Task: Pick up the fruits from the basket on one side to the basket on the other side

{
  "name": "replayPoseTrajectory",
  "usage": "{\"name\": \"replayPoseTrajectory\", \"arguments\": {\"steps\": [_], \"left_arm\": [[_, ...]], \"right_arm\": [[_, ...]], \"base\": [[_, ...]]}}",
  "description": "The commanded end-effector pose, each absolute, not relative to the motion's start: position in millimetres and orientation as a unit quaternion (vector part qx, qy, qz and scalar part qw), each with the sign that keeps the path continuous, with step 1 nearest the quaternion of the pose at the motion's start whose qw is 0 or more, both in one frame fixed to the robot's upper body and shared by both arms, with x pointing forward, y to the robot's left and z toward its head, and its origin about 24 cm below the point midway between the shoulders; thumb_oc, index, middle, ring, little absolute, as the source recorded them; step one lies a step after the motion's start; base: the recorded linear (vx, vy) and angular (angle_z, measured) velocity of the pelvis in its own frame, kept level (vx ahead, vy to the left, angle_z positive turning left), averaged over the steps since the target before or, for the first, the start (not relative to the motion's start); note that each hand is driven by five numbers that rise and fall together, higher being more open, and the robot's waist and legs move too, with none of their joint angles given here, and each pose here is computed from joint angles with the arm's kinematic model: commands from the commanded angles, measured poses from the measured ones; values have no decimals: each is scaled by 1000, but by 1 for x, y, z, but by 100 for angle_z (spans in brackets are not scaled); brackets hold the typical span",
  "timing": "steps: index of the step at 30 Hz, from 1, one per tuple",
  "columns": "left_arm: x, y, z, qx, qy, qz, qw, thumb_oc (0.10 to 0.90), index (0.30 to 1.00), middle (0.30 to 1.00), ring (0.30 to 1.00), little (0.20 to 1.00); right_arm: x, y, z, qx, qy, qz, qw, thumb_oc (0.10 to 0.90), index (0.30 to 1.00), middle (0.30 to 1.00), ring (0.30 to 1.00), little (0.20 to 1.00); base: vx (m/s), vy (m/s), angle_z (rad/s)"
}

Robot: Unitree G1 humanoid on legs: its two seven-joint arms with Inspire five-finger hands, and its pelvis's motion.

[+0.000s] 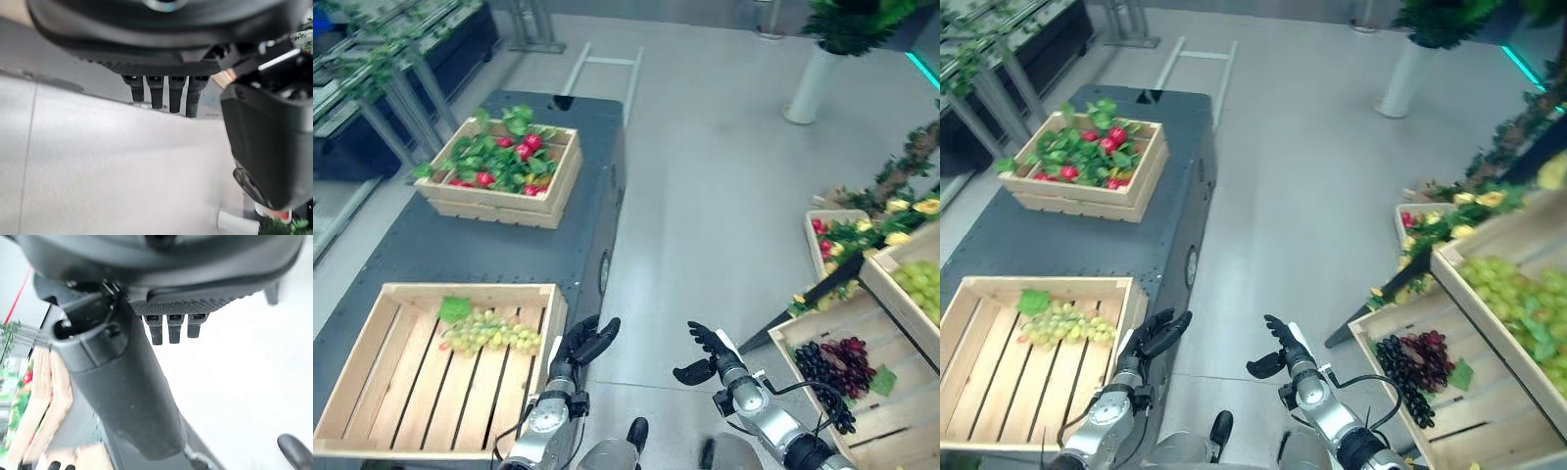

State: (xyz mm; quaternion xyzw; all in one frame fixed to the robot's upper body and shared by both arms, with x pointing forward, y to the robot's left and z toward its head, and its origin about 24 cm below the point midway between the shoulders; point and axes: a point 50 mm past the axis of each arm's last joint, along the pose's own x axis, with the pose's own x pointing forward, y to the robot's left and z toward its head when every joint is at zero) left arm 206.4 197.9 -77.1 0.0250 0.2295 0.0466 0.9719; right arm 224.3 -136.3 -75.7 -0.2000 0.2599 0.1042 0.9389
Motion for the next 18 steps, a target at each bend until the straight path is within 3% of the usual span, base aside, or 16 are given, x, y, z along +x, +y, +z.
{"name": "replayPoseTrajectory", "arguments": {"steps": [1, 6, 13, 18], "left_arm": [[239, 167, -47, 3, 135, -26, 991, 800, 900, 900, 900, 900], [236, 160, -48, 19, 130, -51, 990, 800, 900, 900, 900, 900], [233, 144, -44, 72, 119, -123, 983, 800, 900, 900, 900, 900], [237, 127, -39, 45, 122, -174, 976, 800, 900, 900, 900, 900]], "right_arm": [[261, -141, -41, -171, 169, 48, 969, 800, 900, 900, 900, 900], [267, -145, -37, -170, 163, 45, 971, 800, 900, 900, 900, 900], [263, -163, -36, -203, 160, 28, 966, 800, 900, 900, 900, 900], [248, -186, -43, -224, 170, -79, 956, 800, 900, 900, 900, 900]], "base": [[132, -250, 139], [231, -285, 171], [135, -177, 7], [11, -62, 82]]}}
